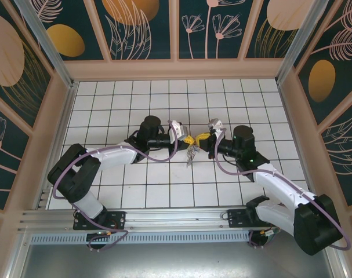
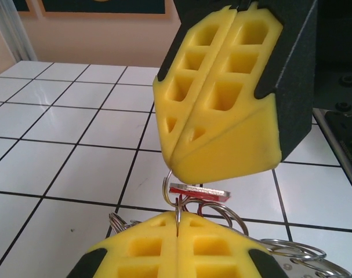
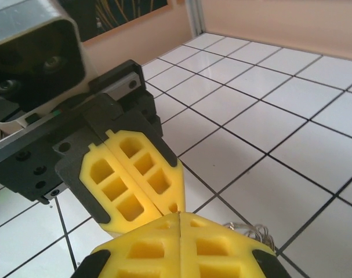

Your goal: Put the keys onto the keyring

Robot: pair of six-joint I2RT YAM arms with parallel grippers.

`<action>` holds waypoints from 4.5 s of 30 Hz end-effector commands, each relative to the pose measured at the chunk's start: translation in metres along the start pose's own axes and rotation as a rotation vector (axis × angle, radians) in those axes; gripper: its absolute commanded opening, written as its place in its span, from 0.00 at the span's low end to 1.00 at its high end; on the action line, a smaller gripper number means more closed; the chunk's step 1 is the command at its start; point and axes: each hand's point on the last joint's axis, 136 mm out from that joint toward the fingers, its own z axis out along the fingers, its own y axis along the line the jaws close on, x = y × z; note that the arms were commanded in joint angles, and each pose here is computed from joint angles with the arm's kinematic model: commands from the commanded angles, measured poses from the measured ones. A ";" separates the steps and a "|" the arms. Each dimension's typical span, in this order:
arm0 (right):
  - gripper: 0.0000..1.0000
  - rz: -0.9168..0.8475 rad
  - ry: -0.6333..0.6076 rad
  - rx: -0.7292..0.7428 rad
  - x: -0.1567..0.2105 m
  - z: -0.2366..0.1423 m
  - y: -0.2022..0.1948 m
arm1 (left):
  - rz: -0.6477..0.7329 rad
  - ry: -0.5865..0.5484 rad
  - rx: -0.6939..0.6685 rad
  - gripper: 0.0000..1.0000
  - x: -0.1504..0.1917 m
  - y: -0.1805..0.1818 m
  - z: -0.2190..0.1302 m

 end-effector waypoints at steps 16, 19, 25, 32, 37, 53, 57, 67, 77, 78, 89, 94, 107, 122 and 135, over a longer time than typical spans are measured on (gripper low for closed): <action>0.00 0.117 -0.003 0.030 0.007 0.006 -0.013 | 0.058 -0.103 -0.031 0.00 -0.020 -0.001 -0.011; 0.00 0.107 -0.007 -0.017 0.003 0.005 -0.004 | 0.061 -0.103 -0.031 0.00 -0.021 0.000 -0.010; 0.01 0.098 -0.008 -0.107 -0.004 0.005 0.010 | 0.059 -0.097 -0.029 0.00 -0.019 -0.001 -0.009; 0.10 0.108 0.010 -0.118 -0.003 0.010 0.009 | 0.059 -0.092 -0.026 0.00 -0.020 -0.002 -0.010; 0.11 0.110 0.023 -0.119 -0.003 0.013 0.007 | 0.060 -0.087 -0.030 0.00 -0.019 -0.002 -0.011; 0.00 0.330 0.086 0.028 0.024 0.012 -0.027 | 0.070 -0.136 -0.074 0.00 -0.026 0.002 -0.015; 0.00 0.410 0.112 0.039 0.028 0.014 -0.034 | 0.078 -0.153 -0.079 0.00 -0.027 0.001 -0.017; 0.00 0.544 0.217 -0.011 0.038 0.027 -0.039 | 0.126 -0.187 -0.086 0.00 -0.034 0.000 -0.020; 0.00 0.598 0.266 -0.018 0.052 0.028 -0.042 | 0.149 -0.224 -0.125 0.00 -0.041 0.005 -0.023; 0.00 0.601 0.266 -0.024 0.052 0.029 -0.042 | 0.150 -0.228 -0.127 0.00 -0.041 0.005 -0.023; 0.00 0.669 0.254 -0.058 0.051 0.031 -0.045 | 0.167 -0.320 -0.125 0.00 -0.057 0.004 -0.026; 0.00 0.689 0.236 -0.093 0.047 0.031 -0.045 | 0.200 -0.373 -0.102 0.00 -0.062 -0.003 -0.030; 0.00 0.709 0.208 -0.197 0.030 0.032 -0.038 | 0.199 -0.403 -0.080 0.00 -0.064 -0.004 -0.028; 0.02 0.591 0.110 -0.041 0.004 0.010 -0.055 | 0.152 -0.250 -0.112 0.00 -0.034 0.006 -0.017; 0.16 0.065 0.024 -0.133 0.014 -0.005 -0.002 | 0.147 -0.253 -0.043 0.00 -0.038 -0.003 -0.014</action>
